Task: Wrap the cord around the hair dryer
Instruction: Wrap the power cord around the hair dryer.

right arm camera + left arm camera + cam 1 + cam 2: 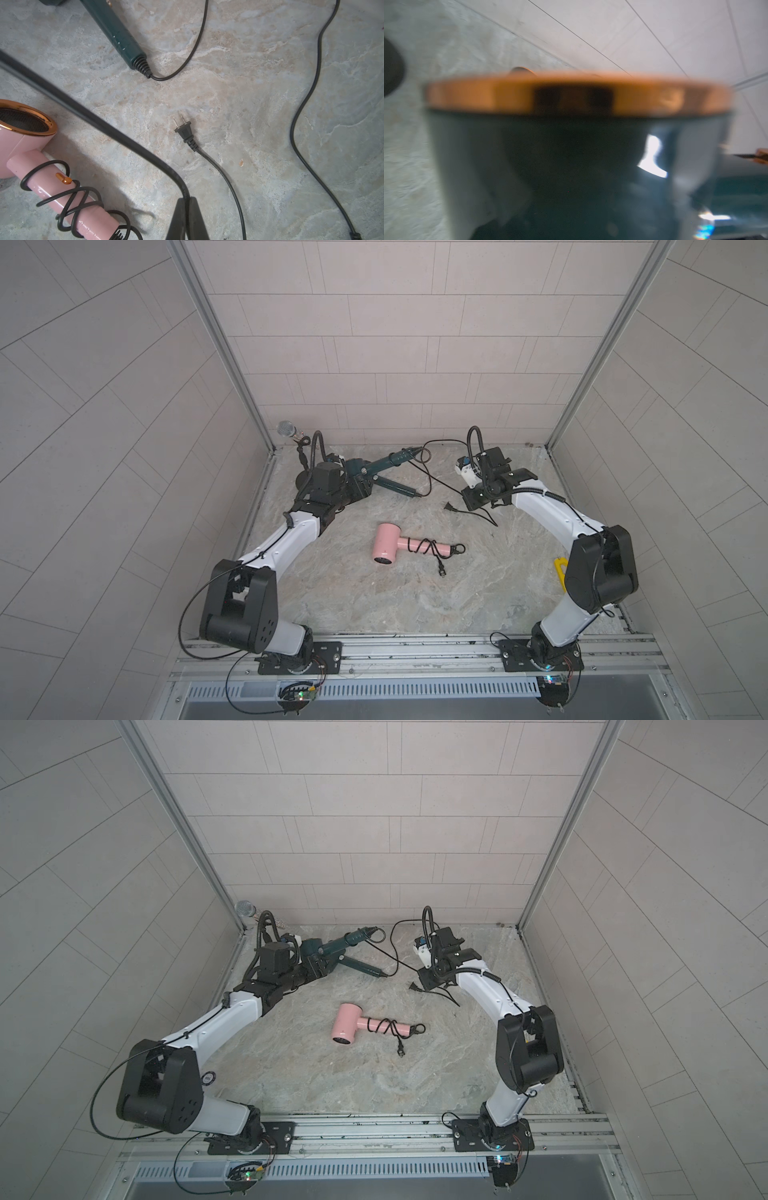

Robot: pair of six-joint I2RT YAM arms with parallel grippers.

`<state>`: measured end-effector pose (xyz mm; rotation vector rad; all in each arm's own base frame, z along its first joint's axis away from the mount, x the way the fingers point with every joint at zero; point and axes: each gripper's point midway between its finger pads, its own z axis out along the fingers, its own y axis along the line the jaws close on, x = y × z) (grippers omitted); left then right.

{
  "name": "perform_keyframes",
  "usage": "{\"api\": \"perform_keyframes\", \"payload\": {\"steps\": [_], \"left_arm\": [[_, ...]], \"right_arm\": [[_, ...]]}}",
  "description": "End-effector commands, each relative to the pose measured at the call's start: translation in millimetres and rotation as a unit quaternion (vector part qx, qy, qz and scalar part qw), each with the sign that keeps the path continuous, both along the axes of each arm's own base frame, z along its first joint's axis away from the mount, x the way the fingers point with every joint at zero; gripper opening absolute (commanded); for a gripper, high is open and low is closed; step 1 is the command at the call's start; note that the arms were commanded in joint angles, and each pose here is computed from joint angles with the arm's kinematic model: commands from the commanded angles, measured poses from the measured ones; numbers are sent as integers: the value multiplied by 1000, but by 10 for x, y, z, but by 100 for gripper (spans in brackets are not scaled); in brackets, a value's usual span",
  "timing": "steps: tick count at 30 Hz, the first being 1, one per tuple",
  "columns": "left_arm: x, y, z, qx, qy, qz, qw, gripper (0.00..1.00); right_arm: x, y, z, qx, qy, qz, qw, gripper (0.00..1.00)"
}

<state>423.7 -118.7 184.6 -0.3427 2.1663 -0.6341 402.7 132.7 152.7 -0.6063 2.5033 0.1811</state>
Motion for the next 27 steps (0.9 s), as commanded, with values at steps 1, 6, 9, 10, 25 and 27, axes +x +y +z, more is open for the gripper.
{"api": "perform_keyframes", "payload": {"steps": [1,6,9,10,25,27], "left_arm": [[124,597,292,66,-54,148,985,0],[92,940,220,154,-39,213,964,0],[105,1006,221,193,-36,223,955,0],[111,1012,216,211,-35,224,951,0],[107,93,124,433,-46,17,900,0],[64,-100,108,447,-57,-35,892,0]], "right_arm": [[-205,-48,78,-33,2,-11,999,0],[-468,294,306,-33,-16,41,998,0],[-661,531,413,-38,-28,83,996,0],[-712,605,464,-41,-36,96,994,0],[-530,769,1503,-95,-181,134,970,0],[-449,748,1559,-99,-190,132,968,0]]}}
